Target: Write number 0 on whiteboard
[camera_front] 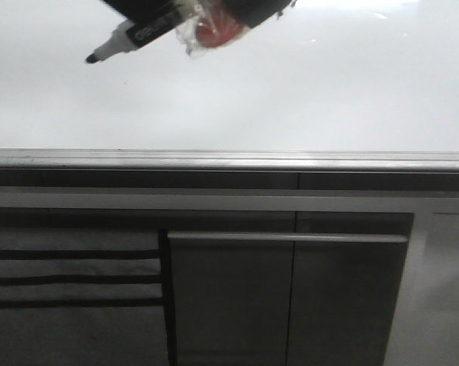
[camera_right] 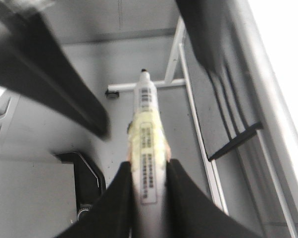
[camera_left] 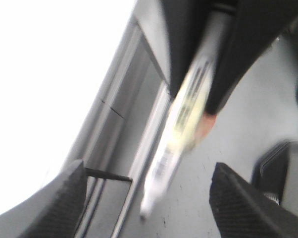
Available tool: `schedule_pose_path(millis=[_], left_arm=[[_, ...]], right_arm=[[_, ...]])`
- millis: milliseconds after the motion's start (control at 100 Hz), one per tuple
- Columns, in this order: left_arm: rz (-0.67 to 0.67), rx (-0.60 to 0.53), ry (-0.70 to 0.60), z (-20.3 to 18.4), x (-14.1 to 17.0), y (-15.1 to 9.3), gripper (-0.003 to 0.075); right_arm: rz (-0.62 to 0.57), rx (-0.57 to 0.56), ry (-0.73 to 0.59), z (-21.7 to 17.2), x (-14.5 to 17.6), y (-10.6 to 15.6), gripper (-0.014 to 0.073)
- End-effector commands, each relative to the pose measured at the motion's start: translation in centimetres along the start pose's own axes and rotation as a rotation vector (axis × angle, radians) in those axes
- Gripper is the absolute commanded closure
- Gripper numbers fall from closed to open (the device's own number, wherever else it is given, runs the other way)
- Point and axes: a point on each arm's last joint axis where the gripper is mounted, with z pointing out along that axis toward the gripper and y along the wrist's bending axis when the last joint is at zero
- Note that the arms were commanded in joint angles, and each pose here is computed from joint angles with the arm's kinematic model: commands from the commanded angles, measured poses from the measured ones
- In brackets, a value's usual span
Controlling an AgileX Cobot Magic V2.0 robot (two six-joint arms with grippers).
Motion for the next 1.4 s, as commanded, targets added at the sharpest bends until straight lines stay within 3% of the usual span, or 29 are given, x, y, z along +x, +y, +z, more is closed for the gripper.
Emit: schedule_pose_path(millis=[0, 220, 450, 650, 910, 1150, 1390], left_arm=[[-0.074, -0.073, -0.178, -3.6, -0.8, 1.0, 0.0226], [-0.227, -0.196, -0.282, -7.7, 2.4, 1.4, 0.0226], [-0.482, -0.328, -0.333, -8.4, 7.8, 0.5, 0.0226], [-0.559, -0.405, -0.333, -7.5, 10.3, 0.3, 0.0226], [-0.567, -0.411, -0.321, -7.1, 10.6, 0.4, 0.0226], [-0.567, -0.414, -0.332, -7.1, 10.6, 0.4, 0.0226], [-0.565, -0.421, -0.347, -7.2, 10.5, 0.5, 0.0226]], right_arm=[[0.063, 0.044, -0.112, -2.5, -0.8, 0.0, 0.061], [0.223, 0.158, -0.16, -4.6, 2.7, -0.2, 0.061], [0.635, 0.405, -0.251, -5.5, 7.9, -1.8, 0.061], [0.704, 0.404, -0.213, -4.6, 9.6, -2.3, 0.061], [0.817, 0.642, -0.418, -6.0, 9.2, -4.7, 0.061], [0.822, 0.514, -0.388, -5.2, 8.8, -4.1, 0.061], [0.767, 0.322, -0.24, -4.4, 6.1, -7.3, 0.061]])
